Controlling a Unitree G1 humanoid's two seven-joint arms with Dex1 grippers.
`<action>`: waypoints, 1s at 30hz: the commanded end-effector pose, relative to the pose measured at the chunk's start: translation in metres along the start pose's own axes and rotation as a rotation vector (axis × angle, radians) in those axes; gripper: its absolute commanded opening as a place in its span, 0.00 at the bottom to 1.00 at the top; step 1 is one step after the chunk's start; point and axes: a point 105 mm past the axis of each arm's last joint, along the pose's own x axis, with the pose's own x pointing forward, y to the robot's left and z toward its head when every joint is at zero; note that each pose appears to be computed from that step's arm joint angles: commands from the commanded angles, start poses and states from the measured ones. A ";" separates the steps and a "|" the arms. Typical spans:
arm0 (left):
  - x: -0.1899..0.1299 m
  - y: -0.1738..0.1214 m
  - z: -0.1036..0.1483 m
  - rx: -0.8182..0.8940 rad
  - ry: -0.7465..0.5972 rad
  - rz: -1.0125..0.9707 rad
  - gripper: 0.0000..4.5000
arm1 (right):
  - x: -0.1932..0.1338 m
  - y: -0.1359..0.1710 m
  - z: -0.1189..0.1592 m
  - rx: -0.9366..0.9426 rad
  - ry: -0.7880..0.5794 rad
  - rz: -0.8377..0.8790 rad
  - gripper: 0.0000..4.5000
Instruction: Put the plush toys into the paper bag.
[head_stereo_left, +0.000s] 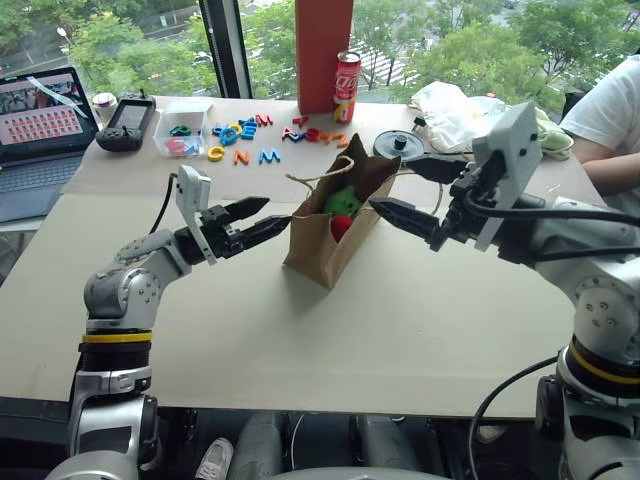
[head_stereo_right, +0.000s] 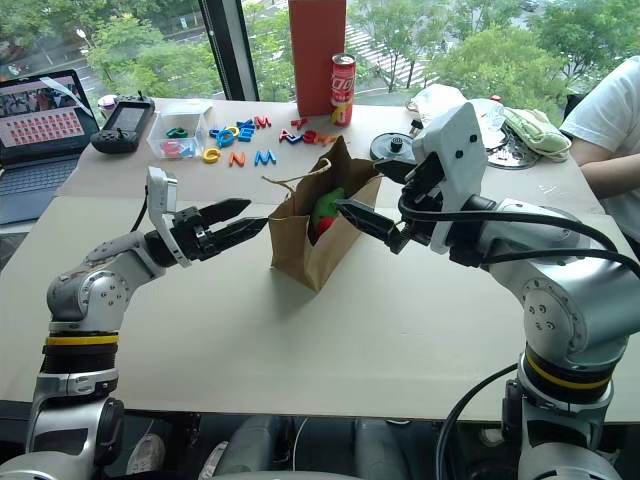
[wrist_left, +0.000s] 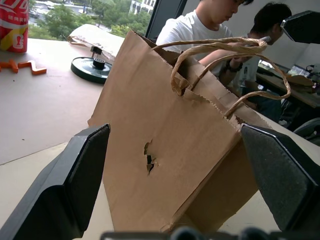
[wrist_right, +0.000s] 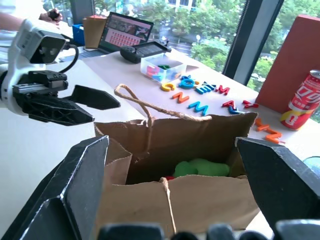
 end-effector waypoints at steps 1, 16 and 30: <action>0.004 -0.009 0.001 0.071 0.014 -0.042 1.00 | -0.004 0.018 0.005 -0.034 -0.026 0.096 0.60; 0.015 -0.012 -0.021 0.190 0.142 -0.107 1.00 | 0.046 0.004 -0.089 -0.083 0.398 -0.034 0.02; 0.025 -0.056 -0.036 0.340 0.183 -0.207 1.00 | 0.087 0.022 -0.040 -0.085 0.266 -0.010 0.02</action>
